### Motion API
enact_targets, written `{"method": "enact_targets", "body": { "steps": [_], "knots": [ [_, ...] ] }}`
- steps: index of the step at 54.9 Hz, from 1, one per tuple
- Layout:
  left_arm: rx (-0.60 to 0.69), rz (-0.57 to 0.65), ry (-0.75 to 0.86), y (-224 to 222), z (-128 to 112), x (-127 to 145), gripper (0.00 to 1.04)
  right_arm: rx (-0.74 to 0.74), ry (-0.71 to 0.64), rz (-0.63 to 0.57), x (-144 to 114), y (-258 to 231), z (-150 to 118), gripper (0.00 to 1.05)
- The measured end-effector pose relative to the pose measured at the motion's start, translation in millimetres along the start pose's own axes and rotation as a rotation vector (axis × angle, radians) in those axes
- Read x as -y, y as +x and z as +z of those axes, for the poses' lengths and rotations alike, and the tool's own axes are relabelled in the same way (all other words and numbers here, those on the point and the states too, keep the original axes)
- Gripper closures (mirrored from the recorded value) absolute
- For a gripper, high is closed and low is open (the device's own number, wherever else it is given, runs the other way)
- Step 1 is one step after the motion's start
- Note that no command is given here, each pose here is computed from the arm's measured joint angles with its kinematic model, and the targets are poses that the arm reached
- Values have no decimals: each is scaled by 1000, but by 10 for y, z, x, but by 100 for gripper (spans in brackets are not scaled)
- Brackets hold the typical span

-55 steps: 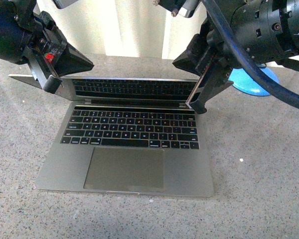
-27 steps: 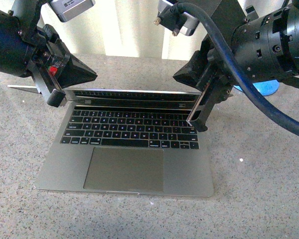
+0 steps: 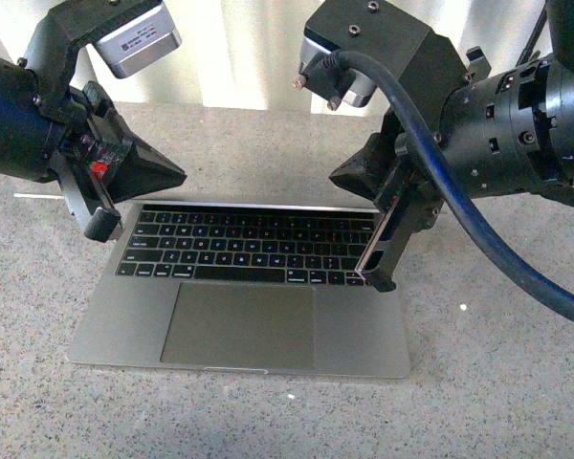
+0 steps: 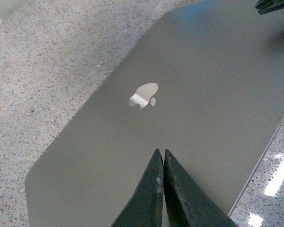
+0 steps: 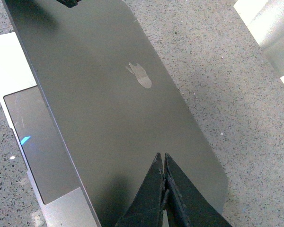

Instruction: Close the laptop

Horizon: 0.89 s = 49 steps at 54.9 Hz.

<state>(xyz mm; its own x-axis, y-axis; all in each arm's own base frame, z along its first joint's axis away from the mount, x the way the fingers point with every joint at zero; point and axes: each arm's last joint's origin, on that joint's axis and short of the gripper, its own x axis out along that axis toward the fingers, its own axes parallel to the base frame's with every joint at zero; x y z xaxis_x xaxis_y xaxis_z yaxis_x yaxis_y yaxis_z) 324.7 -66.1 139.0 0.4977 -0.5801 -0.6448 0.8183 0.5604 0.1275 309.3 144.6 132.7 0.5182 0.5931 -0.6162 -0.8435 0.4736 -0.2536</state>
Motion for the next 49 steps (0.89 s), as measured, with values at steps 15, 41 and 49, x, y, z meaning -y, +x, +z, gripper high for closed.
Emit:
{"method": "enact_targets", "body": {
  "steps": [15, 41, 49],
  "knots": [
    [2, -16, -14, 25, -41, 66, 101, -3, 4, 7, -34, -3, -56, 104],
    [0, -53, -51, 94, -118, 148, 101, -18, 36, 20, -111, 4, -209, 104],
    [-4, -61, -68, 121, -167, 167, 101, -23, 45, 23, -132, 20, -247, 104]
  ]
}}
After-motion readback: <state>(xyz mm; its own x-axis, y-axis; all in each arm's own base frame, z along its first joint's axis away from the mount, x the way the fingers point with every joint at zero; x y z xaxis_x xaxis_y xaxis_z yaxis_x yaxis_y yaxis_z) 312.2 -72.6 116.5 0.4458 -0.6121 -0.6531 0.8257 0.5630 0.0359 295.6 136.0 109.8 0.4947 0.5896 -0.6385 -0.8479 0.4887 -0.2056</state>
